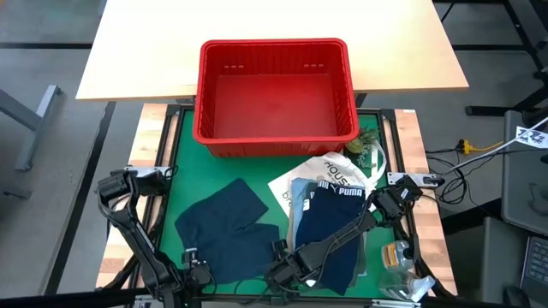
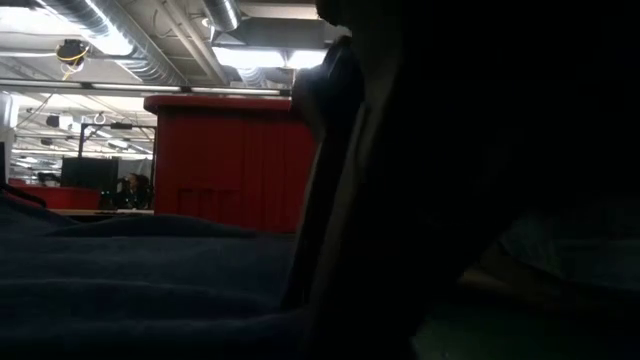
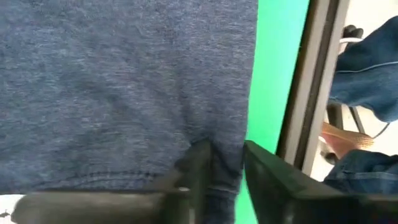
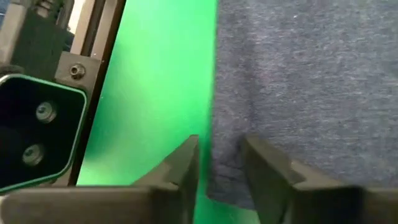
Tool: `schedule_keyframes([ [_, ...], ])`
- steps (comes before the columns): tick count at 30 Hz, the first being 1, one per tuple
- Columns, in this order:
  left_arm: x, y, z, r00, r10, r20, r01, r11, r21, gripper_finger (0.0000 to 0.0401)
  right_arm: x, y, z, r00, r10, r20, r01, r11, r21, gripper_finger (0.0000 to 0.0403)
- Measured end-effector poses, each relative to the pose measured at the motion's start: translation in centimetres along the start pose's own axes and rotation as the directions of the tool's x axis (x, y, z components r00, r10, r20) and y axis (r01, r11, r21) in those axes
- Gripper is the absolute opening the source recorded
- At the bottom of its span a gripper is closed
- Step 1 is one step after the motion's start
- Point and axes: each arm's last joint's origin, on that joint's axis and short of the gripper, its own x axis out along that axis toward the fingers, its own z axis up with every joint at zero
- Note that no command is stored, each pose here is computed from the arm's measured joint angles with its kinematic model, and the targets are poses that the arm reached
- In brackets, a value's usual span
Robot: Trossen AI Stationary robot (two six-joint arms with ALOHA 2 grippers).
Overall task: Fold Laundry from Bin
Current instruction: Fold the dark gray shorts
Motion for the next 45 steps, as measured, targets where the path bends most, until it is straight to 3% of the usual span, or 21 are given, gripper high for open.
schedule_keyframes([
  [5,-0.2,-0.5,0.2,1.0,-0.018,-0.008,0.018,1.0,-0.025,0.0022,0.0,0.0,0.0,1.0,0.002,0.004,-0.002,1.0,0.0,0.0037],
  [7,-0.4,-0.8,0.2,1.0,-0.028,-0.01,0.027,0.999,-0.037,0.0007,-0.2,0.1,0.2,1.0,0.004,0.004,-0.004,1.0,-0.001,0.0011],
  [13,-1.5,-2.3,0.9,0.996,-0.084,0.0,0.084,0.995,-0.062,0.0003,-1.5,0.7,1.6,0.997,0.069,0.034,-0.069,0.998,-0.001,0.0026],
  [21,-4.3,-4.1,1.9,0.995,-0.097,0.011,0.097,0.993,-0.059,0.0001,-5.7,1.3,4.3,0.994,0.081,0.079,-0.081,0.997,-0.003,0.0011],
  [30,-8.0,-4.6,2.6,0.998,0.022,0.058,-0.021,0.999,-0.025,0.0,-9.7,-0.2,6.9,0.981,-0.039,0.192,0.041,0.999,-0.005,0.0006],
  [35,-9.8,-4.2,2.4,0.992,0.113,0.062,-0.108,0.991,-0.076,0.0,-10.4,-2.3,7.8,0.975,-0.068,0.212,0.062,0.997,0.036,0.0004],
  [40,-10.4,-3.3,1.4,0.977,0.212,0.037,-0.203,0.965,-0.165,0.0,-10.4,-5.1,8.5,0.97,-0.101,0.219,0.083,0.993,0.088,0.0005],
  [45,-11.0,-2.2,0.3,0.943,0.331,0.025,-0.31,0.906,-0.288,0.0,-10.5,-8.4,9.1,0.959,-0.16,0.234,0.126,0.98,0.152,0.0002],
])
